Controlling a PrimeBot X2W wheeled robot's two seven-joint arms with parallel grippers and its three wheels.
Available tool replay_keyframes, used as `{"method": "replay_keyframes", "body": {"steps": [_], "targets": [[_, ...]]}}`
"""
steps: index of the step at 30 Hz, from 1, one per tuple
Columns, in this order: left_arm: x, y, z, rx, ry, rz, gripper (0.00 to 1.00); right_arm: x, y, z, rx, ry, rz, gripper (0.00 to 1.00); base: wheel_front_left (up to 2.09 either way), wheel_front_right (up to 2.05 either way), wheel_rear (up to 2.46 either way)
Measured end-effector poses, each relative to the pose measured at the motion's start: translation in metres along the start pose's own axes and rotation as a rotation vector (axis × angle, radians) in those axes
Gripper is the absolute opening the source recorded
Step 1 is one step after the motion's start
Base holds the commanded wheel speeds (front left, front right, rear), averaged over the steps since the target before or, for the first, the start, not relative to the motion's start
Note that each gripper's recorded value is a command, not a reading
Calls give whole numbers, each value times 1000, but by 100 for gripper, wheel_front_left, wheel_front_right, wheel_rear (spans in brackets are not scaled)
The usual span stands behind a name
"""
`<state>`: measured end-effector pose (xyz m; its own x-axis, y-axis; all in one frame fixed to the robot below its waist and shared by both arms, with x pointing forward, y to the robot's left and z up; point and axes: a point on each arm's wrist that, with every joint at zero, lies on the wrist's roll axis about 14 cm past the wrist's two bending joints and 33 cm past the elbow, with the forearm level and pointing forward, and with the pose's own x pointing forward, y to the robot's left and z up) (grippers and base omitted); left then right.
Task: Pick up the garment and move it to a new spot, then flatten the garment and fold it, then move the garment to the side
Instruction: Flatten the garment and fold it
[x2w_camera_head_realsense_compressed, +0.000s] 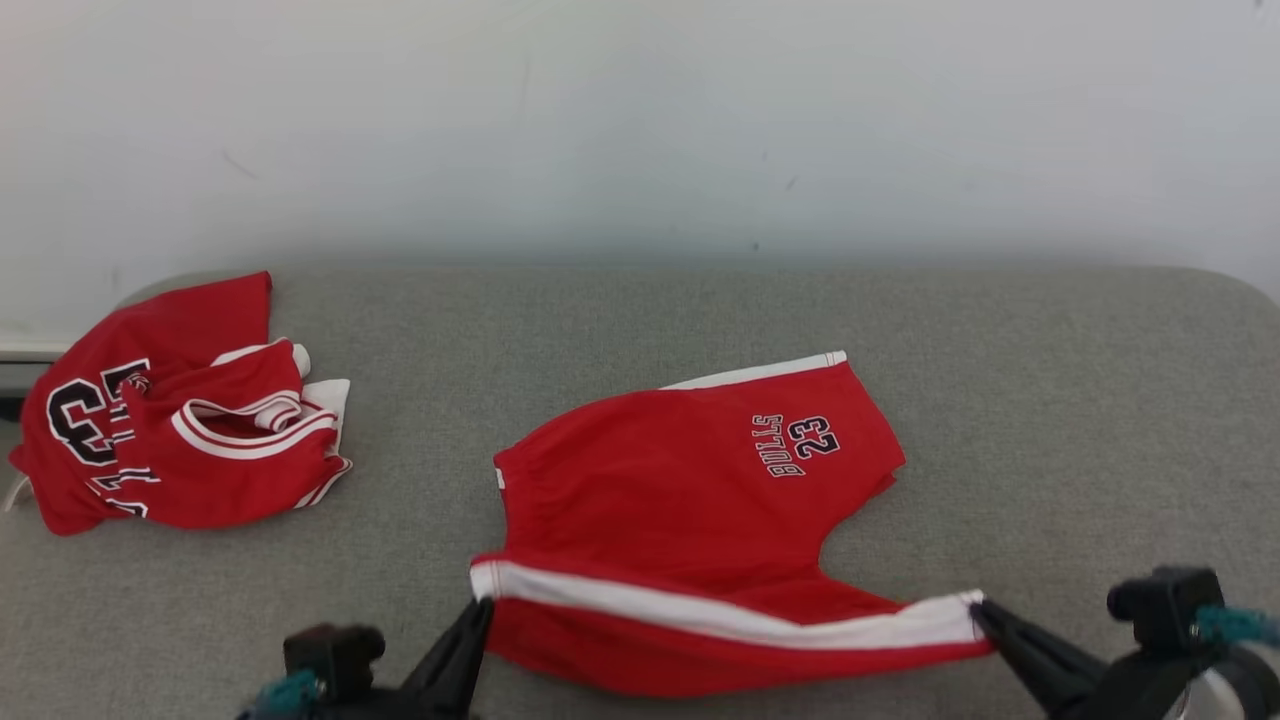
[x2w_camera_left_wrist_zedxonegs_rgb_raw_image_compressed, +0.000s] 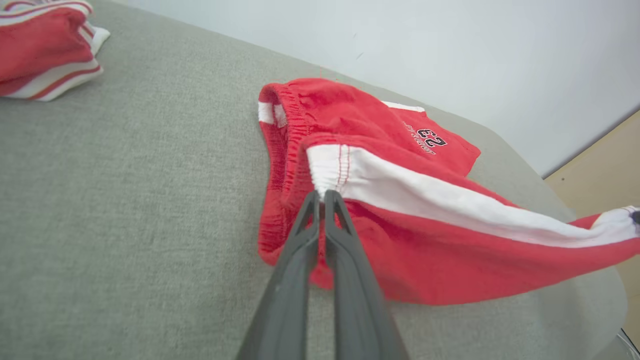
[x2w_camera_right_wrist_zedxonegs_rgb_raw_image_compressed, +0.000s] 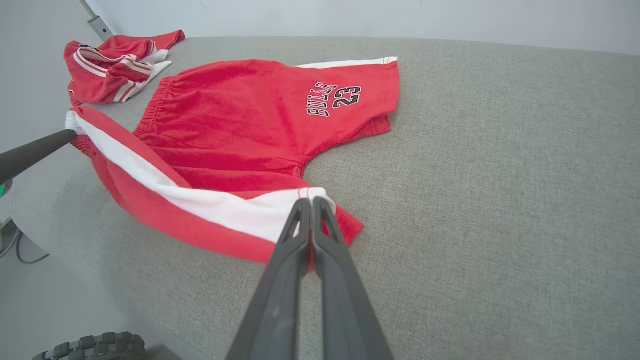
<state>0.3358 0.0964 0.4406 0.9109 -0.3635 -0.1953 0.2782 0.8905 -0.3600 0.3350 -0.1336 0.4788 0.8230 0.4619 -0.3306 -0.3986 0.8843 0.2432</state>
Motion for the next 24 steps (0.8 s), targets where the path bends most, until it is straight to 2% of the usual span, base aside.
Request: {"method": "replay_keyframes", "body": {"steps": [10, 14, 24], "targets": [[49, -14, 56, 18, -87, -46, 0, 52, -13, 67, -86, -8, 49, 0, 0, 0, 0], [68, -16, 68, 13, -96, -46, 0, 77, -23, 92, -85, -24, 48, 0, 0, 0, 0], [107, 1, 78, -34, -92, 22, 0, 142, -48, 102, -48, 14, 23, 0, 0, 0, 0]]}}
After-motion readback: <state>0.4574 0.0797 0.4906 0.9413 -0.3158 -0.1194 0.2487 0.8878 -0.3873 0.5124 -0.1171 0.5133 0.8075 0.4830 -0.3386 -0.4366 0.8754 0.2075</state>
